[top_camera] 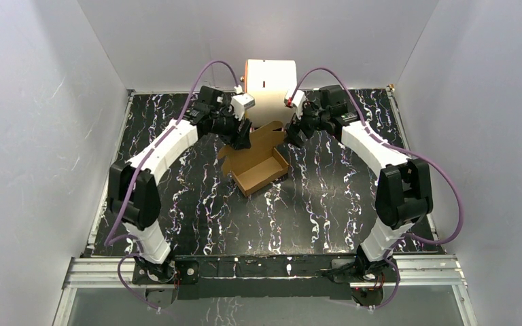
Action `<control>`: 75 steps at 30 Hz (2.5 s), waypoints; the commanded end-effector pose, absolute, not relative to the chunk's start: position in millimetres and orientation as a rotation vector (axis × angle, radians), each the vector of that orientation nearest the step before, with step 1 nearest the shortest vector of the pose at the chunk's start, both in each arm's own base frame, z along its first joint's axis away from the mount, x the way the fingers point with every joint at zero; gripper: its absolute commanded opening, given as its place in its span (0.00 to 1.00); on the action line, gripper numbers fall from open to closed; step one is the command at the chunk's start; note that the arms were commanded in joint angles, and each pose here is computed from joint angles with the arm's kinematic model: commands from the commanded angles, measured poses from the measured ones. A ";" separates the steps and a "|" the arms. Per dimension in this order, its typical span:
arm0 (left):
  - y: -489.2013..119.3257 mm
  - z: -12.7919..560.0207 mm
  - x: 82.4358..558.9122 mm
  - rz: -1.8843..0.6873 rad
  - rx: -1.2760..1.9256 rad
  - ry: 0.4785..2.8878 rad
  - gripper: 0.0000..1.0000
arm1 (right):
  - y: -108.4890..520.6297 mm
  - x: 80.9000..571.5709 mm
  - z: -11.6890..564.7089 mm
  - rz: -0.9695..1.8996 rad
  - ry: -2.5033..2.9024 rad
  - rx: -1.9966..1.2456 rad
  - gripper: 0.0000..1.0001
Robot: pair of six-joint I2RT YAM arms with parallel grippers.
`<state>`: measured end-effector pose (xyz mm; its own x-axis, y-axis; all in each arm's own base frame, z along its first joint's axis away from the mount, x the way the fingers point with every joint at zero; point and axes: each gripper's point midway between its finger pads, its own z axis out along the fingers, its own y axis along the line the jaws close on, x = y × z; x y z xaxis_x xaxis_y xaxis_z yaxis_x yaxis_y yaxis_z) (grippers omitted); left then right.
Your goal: Fold the paper box
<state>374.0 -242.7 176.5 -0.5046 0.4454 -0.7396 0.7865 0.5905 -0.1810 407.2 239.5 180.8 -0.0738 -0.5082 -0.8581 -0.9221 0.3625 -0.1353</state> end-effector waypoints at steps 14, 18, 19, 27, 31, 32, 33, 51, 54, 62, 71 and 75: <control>-266.6 195.9 336.5 -1.000 1.432 1.962 0.14 | 230.5 372.5 217.9 0.560 1.617 -1.279 0.93; -270.0 193.4 336.4 -1.032 1.452 1.963 0.07 | 231.5 375.2 221.7 0.556 1.608 -1.277 0.93; -270.4 191.2 337.1 -1.030 1.455 1.970 0.05 | 232.0 376.5 222.7 0.555 1.606 -1.277 0.93; -276.6 189.3 334.7 -1.014 1.491 1.969 0.07 | 235.2 383.7 236.2 0.543 1.576 -1.273 0.93; -278.1 193.4 332.0 -0.984 1.503 1.961 0.25 | 235.9 381.7 232.1 0.549 1.584 -1.277 0.93; -277.7 196.9 331.2 -0.975 1.497 1.959 0.30 | 236.6 383.5 232.6 0.548 1.582 -1.277 0.93; -277.0 202.1 331.2 -0.959 1.488 1.952 0.35 | 237.6 385.3 233.6 0.548 1.580 -1.277 0.93; -196.1 196.3 298.2 -0.495 1.059 2.245 0.71 | 263.9 385.1 221.3 0.593 1.575 -1.329 0.93; -194.7 191.6 291.6 -0.514 1.003 2.275 0.71 | 264.2 384.5 217.6 0.598 1.582 -1.332 0.93; -186.2 189.3 293.1 -0.465 0.857 2.278 0.73 | 258.0 369.4 248.7 0.569 1.515 -1.318 0.93; -190.8 175.0 284.4 -0.530 0.821 2.301 0.72 | 251.0 353.1 244.9 0.571 1.520 -1.319 0.93; -195.1 176.5 279.8 -0.576 0.807 2.290 0.72 | 242.8 333.6 249.4 0.564 1.503 -1.315 0.93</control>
<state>286.0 -190.0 171.3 -0.6041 0.4328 -0.6691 0.6755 0.7235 -0.1420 350.3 246.4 234.2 0.0541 -0.4650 -0.8837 -0.9264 0.3069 -0.2182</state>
